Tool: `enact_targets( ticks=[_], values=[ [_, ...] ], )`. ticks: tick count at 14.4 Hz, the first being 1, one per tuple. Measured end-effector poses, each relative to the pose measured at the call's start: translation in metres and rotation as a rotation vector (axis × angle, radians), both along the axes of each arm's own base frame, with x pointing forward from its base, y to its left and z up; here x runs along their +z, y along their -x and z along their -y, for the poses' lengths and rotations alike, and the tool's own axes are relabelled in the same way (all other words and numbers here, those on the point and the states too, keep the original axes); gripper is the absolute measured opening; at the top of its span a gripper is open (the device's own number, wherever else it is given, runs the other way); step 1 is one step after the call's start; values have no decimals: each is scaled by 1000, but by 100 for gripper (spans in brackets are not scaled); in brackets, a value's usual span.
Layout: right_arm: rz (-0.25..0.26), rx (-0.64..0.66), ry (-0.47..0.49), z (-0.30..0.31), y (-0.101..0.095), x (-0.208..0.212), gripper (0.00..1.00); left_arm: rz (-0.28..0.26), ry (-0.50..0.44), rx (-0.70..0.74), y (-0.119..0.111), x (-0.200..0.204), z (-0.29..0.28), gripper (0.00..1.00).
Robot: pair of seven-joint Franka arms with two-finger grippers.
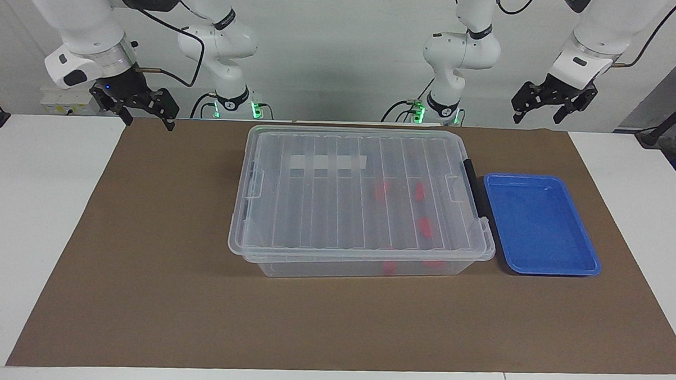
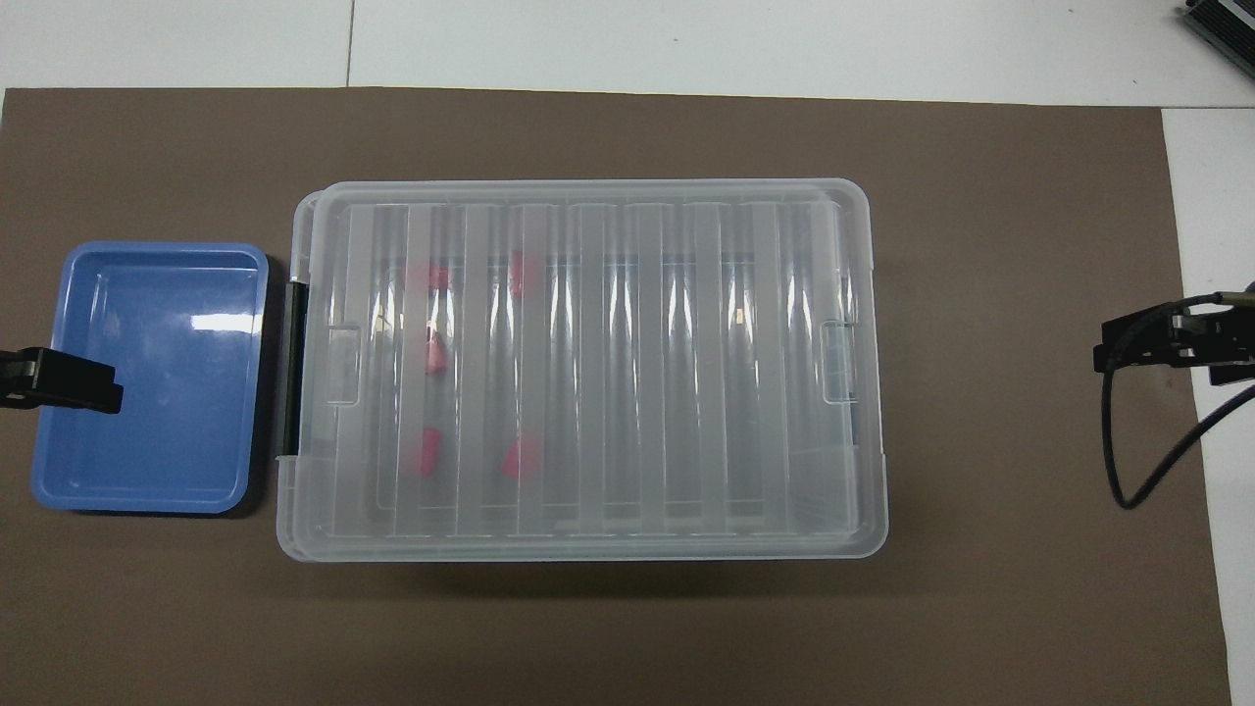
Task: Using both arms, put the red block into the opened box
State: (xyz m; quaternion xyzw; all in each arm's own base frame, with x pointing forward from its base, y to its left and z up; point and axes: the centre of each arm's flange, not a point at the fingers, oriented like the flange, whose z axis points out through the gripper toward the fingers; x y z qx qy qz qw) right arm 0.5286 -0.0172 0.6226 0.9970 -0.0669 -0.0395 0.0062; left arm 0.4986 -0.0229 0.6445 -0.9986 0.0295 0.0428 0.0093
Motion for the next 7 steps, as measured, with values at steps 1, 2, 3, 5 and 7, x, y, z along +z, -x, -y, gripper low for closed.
enact_targets(
  ticks=[1,2,3,5,7],
  values=[
    [0,2,2,-1,0,0,100,0,0,0,0,0,0,100],
    [1,4,4,-2,0,0,100,0,0,0,0,0,0,100],
    [4,5,5,-2,0,1,100,0,0,0,0,0,0,100],
    [10,5,5,-2,-1,1,100,0,0,0,0,0,0,100],
    [12,5,5,-2,-1,2,100,0,0,0,0,0,0,100]
  ],
)
